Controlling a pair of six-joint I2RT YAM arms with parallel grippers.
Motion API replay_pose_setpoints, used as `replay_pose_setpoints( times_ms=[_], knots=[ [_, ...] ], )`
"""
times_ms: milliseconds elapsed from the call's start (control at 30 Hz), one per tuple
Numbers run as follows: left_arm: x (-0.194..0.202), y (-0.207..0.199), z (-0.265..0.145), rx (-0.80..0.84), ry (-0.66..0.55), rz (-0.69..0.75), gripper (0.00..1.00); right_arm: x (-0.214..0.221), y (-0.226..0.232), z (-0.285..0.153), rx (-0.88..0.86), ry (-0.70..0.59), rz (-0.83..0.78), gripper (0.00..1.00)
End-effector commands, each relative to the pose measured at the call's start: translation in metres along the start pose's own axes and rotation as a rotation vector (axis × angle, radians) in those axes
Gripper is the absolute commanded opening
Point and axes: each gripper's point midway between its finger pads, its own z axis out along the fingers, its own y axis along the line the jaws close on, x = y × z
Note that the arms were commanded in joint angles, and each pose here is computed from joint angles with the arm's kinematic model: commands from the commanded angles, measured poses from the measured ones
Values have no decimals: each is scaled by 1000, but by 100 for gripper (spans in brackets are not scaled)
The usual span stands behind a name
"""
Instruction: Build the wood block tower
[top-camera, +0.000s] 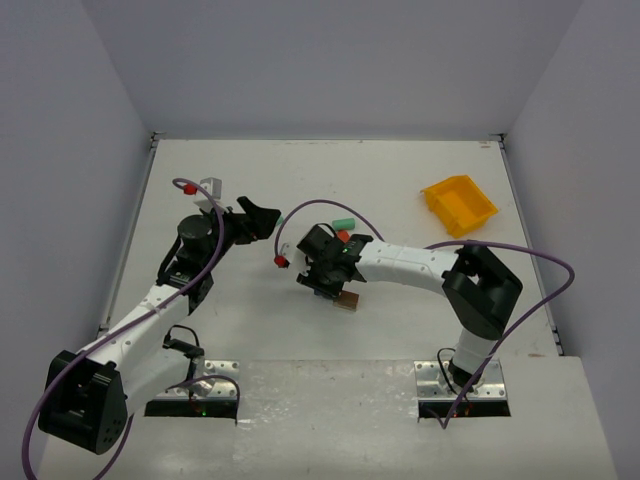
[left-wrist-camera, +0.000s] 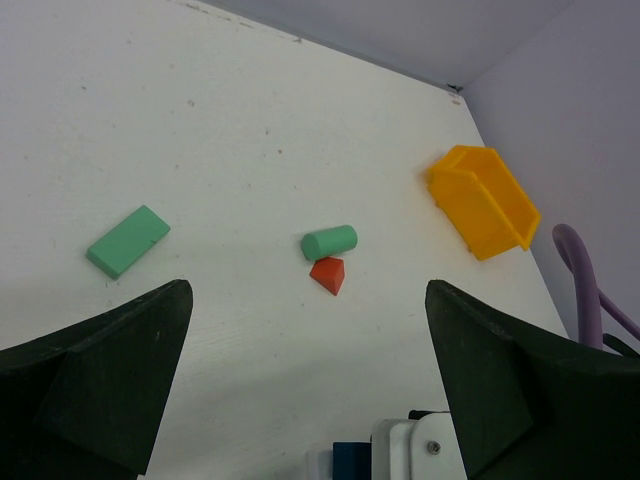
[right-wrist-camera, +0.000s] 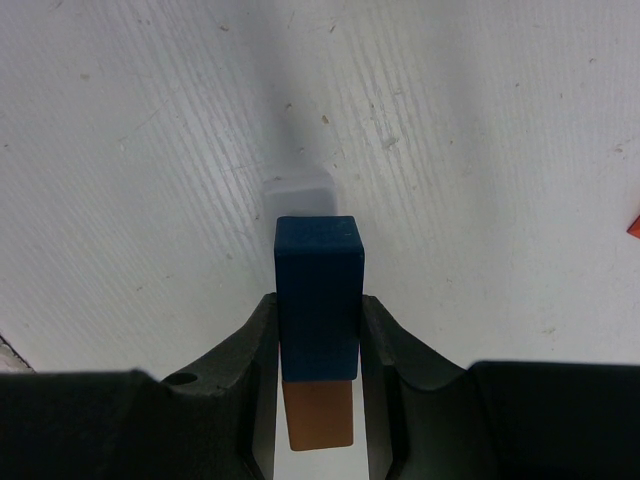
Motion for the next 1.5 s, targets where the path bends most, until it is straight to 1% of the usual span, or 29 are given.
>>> replay_pose_setpoints(
  times_ms=[0, 1467],
  knots=[
    [-15, -7, 2, 33, -47, 8, 100, -17, 0, -6, 6, -50, 10, 19],
    [-14, -9, 3, 44, -38, 8, 100, -20, -2, 6, 10, -55, -5, 23]
  ],
)
